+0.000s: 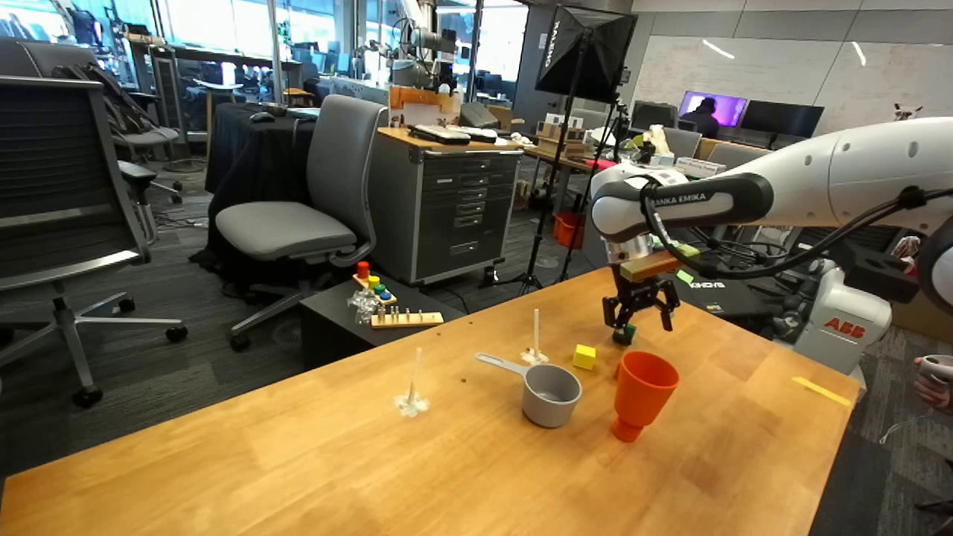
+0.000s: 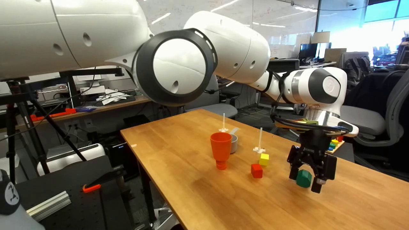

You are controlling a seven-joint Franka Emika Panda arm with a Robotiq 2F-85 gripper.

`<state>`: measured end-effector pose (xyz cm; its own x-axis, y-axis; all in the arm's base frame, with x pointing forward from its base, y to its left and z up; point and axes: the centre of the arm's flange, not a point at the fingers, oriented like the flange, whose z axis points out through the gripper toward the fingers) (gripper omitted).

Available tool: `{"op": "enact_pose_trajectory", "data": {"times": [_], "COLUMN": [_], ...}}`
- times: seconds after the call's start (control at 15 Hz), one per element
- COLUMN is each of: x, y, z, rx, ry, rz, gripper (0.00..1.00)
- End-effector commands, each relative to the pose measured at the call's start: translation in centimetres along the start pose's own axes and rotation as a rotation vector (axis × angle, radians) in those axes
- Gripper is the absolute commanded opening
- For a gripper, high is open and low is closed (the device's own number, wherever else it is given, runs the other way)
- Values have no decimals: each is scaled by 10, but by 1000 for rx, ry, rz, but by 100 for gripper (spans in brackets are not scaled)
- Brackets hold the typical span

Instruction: Place the three blocks in the gray measuring cup

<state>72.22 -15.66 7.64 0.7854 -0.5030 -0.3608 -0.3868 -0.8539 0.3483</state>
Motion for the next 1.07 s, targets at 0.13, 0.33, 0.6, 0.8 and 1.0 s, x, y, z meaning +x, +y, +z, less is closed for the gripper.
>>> {"op": "enact_pose_trajectory", "data": {"times": [0.13,0.33,0.6,0.8,1.0], "x": [41,44,23,11,-3], "y": [-17,-27,-42,-38,-32], "z": [-21,-25,-21,-26,-32], "rx": [-19,23,81,96,62], "ry": [56,32,-6,-41,-74], "rz": [43,63,32,7,5], "gripper": [100,100,100,100,100]}}
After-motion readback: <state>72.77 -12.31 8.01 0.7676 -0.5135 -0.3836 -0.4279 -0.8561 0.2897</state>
